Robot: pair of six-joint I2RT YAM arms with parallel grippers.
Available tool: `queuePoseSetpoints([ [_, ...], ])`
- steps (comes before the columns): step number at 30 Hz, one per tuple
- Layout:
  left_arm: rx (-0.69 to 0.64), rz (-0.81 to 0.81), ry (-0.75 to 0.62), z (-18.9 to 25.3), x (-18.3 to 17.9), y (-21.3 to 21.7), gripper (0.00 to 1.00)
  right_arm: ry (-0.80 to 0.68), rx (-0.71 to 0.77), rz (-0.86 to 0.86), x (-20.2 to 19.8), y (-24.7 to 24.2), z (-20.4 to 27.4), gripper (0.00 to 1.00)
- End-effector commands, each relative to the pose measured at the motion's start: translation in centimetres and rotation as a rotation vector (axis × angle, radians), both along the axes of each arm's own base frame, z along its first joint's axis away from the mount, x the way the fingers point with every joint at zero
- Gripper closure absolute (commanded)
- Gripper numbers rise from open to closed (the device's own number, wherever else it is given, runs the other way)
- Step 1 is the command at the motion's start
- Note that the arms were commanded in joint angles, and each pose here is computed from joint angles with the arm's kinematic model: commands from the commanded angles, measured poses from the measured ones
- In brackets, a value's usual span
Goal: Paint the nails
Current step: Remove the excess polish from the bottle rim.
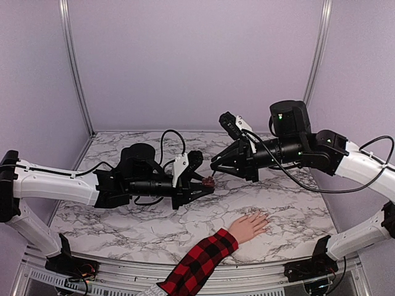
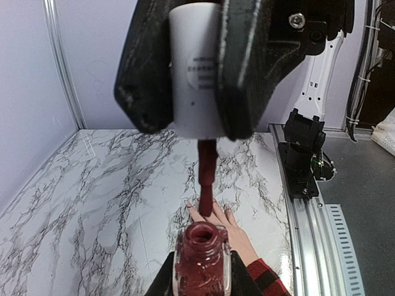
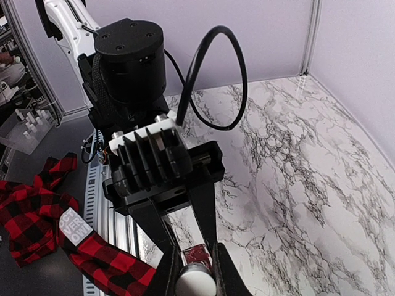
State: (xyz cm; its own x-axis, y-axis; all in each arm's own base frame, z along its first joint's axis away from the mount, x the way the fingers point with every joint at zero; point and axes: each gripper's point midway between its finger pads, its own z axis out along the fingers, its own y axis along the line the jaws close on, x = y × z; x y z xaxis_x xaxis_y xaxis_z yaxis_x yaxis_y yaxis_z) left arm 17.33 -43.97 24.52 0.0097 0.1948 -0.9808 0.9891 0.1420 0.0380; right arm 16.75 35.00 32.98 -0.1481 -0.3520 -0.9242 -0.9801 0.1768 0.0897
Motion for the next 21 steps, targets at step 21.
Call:
queuePoseSetpoints([
  [21,-0.06,-0.027,-0.033,2.0,-0.5,-0.5,1.0,0.011,0.014,0.018,0.1,0.8,-0.4,1.0],
])
